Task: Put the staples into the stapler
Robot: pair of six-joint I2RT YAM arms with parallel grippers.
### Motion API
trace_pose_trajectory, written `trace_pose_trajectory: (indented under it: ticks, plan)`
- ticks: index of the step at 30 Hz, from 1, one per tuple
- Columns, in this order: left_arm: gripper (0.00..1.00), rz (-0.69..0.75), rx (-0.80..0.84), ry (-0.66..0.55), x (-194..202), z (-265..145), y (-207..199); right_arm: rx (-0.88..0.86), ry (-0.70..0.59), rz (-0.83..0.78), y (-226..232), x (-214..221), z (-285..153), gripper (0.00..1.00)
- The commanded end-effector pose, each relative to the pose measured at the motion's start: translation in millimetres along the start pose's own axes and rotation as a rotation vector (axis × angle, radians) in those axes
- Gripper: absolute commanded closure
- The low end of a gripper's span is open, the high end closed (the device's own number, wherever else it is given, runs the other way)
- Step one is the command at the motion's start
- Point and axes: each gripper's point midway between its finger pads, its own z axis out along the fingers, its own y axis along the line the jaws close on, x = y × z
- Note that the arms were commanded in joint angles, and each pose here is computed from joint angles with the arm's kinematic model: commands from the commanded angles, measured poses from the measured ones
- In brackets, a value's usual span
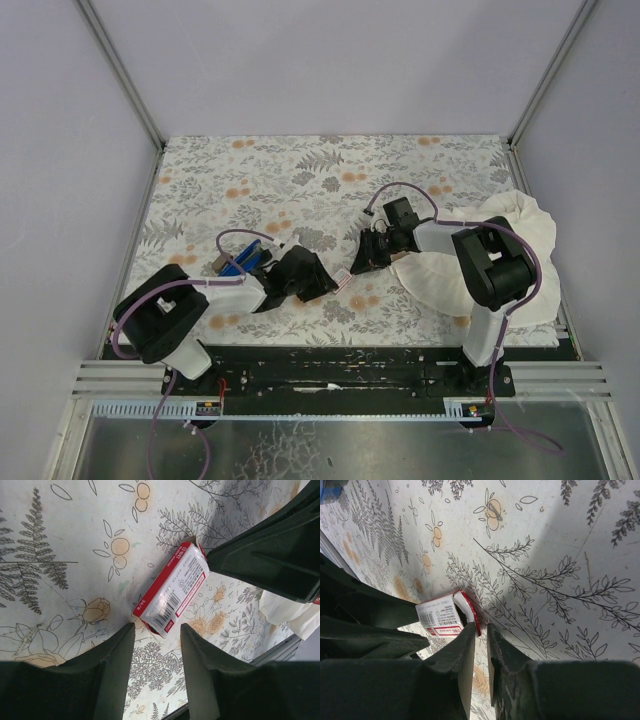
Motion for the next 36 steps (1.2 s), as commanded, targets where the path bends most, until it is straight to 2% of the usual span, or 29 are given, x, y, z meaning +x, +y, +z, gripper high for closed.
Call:
trace_pose_trajectory:
  ticks: [1, 14, 17, 19, 22, 29, 33, 36]
  plan:
    - [0.6, 0.03, -0.069, -0.014, -7.6, 4.8, 14.4, -0.056, -0.006, -0.04, 14.1, -8.7, 3.7, 0.77]
    - [0.7, 0.047, -0.062, 0.008, -6.4, 11.2, 12.5, -0.107, 0.024, -0.046, 24.1, 0.0, 7.9, 0.77]
    - [0.71, 0.06, -0.055, 0.004, -7.3, 10.4, 11.7, -0.106, 0.016, -0.048, 24.9, 0.6, 7.0, 0.83]
    - [0.71, 0.083, -0.069, -0.006, -9.8, 8.1, 14.0, -0.094, 0.002, -0.053, 25.4, -0.9, 4.0, 0.92]
    - [0.65, 0.167, -0.093, -0.027, -15.1, 0.0, 19.6, -0.077, -0.009, -0.067, 26.5, -1.6, -1.5, 0.99]
    - [0.44, 0.477, -0.089, -0.123, -37.0, -31.8, 11.7, -0.028, 0.007, -0.095, 25.9, 8.0, -16.4, 1.0]
    - [0.31, 0.636, -0.014, -0.138, -37.5, -35.4, -4.9, -0.022, 0.018, -0.095, 26.7, 19.1, -23.8, 1.0]
    - [0.27, 0.707, 0.097, -0.106, -26.1, -30.8, -21.3, -0.019, 0.022, -0.091, 26.7, 24.7, -27.5, 1.0]
